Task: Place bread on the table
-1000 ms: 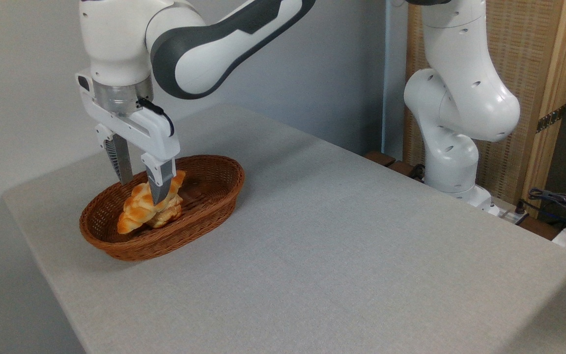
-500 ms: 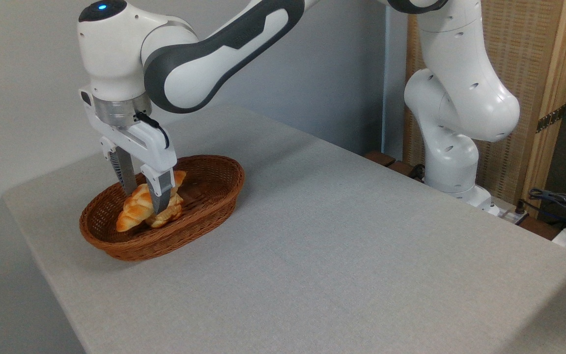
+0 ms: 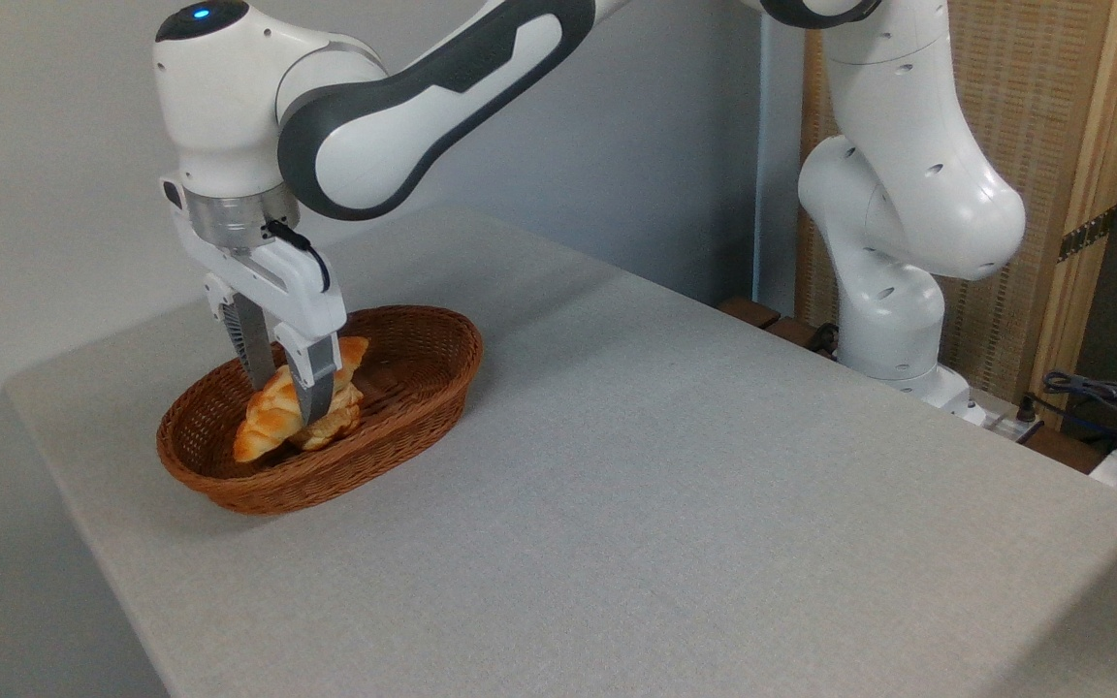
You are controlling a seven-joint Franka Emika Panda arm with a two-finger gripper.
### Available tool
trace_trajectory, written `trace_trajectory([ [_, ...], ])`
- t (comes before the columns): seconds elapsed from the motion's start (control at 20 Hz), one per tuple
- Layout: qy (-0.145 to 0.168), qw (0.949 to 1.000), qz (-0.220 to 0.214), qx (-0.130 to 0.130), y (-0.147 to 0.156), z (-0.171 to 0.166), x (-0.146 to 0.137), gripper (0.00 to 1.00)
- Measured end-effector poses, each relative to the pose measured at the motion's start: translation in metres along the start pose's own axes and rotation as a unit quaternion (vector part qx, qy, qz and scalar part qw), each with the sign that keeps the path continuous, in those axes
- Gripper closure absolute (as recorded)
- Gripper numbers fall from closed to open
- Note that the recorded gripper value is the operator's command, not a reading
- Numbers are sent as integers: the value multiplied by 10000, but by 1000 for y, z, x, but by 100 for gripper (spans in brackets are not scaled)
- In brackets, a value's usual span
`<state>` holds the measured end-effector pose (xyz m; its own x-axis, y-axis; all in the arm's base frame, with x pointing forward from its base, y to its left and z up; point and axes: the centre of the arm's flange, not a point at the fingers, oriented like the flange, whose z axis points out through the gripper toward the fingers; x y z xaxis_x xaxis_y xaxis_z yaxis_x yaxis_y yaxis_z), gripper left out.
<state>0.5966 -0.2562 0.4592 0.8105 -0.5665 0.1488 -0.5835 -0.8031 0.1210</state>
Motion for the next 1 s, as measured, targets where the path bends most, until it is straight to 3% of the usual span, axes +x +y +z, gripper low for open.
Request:
trace_trajectory([
  [0.8,47,10000,4,13,0,-4,1,63],
  [1.0,336,9994,-5,95,0,-32,9,60],
])
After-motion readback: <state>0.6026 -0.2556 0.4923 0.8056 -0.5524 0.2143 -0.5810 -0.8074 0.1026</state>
